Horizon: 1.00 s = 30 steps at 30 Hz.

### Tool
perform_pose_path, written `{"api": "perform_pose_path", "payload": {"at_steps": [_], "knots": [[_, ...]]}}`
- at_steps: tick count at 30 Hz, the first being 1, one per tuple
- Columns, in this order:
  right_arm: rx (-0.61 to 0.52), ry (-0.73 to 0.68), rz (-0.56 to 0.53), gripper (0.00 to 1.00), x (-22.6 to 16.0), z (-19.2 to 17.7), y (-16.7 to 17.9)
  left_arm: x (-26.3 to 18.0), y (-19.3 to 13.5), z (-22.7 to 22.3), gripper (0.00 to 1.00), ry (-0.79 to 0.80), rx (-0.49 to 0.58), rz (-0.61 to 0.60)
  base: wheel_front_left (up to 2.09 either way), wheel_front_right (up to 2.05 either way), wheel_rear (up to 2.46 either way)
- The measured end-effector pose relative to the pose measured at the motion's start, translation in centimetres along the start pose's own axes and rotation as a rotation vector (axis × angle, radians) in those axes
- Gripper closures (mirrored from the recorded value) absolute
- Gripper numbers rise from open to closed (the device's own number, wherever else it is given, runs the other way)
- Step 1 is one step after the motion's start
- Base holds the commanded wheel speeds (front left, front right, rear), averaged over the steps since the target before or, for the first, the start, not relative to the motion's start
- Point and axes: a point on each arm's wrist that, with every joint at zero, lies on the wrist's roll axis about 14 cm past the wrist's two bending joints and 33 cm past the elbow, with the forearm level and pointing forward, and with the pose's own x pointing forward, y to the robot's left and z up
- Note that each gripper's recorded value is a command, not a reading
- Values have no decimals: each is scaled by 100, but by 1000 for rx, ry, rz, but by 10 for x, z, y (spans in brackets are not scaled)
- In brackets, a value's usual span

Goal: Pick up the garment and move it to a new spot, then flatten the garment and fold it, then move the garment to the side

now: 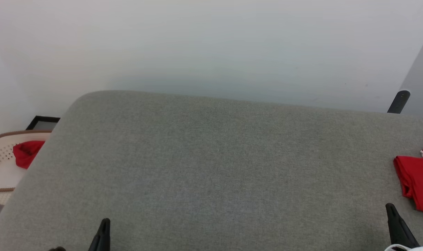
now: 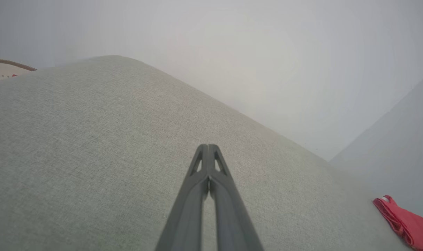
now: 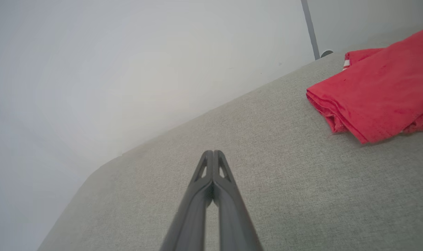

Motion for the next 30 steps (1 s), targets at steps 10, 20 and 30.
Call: {"api": "perform_pose_path", "payload": {"at_steps": [10,20,30], "knots": [[147,-4,6,100,7,0,4,11,0,1,100,1,-153,18,0,0,0],[281,-5,7,100,12,-2,6,20,-2,1,100,6,-294,29,0,0,0],[397,-7,12,100,18,-2,8,29,-4,1,100,8,-420,35,0,0,0]]}}
